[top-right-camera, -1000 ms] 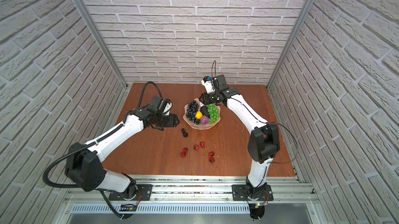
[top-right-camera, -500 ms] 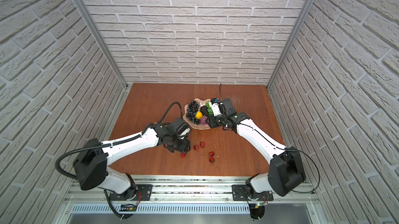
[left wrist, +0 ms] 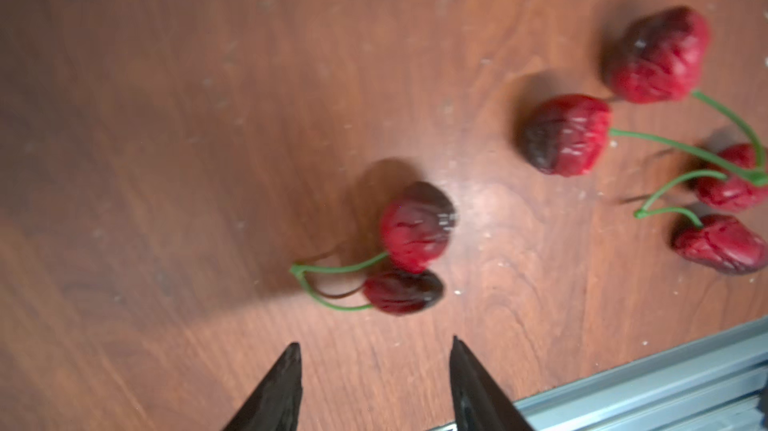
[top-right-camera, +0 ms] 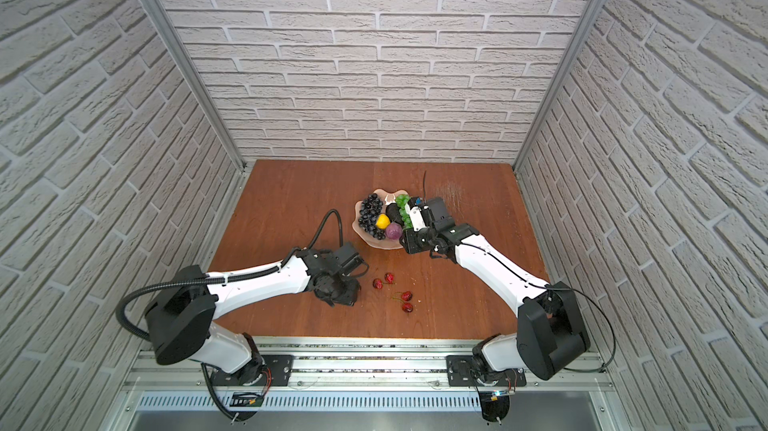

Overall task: Place and organize the fake fruits in the fruit bowl
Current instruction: 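Move the left gripper down over the red cherry pairs while the right gripper withdraws, then grasp a red cherry pair by its green stems with the left gripper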

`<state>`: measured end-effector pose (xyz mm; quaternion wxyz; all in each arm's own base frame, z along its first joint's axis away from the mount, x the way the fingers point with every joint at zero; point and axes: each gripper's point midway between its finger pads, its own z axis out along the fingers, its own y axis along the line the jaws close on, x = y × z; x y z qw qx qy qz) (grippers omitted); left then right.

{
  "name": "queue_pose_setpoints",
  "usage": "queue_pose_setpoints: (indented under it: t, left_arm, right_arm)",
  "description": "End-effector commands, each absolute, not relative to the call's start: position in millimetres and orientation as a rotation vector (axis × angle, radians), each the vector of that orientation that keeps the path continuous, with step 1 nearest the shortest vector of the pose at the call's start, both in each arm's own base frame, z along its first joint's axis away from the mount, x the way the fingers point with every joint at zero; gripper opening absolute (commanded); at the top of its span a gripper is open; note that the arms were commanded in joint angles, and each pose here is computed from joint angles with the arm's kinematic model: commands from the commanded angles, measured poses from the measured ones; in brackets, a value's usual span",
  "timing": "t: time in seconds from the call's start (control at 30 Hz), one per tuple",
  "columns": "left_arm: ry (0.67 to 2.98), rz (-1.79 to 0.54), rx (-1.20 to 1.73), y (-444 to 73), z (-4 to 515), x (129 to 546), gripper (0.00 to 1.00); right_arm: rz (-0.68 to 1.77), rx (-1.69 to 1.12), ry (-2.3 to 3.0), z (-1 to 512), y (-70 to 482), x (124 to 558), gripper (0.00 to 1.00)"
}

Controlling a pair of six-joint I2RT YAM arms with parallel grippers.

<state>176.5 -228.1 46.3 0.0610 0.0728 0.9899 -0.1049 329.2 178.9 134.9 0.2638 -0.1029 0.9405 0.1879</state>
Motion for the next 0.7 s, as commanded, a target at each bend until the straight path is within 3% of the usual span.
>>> queue_pose_setpoints:
  t: [0.0,0.67]
  left_arm:
    - [2.985,-0.434,0.050,-227.0,49.5,179.8,0.56]
    - [3.084,-0.315,0.024,-214.9,30.7,185.8,0.54]
  right_arm:
    - [0.544,-0.284,2.495,145.0,188.7,340.4,0.40]
    - [0.541,-0.300,2.522,130.3,189.2,338.8,0.37]
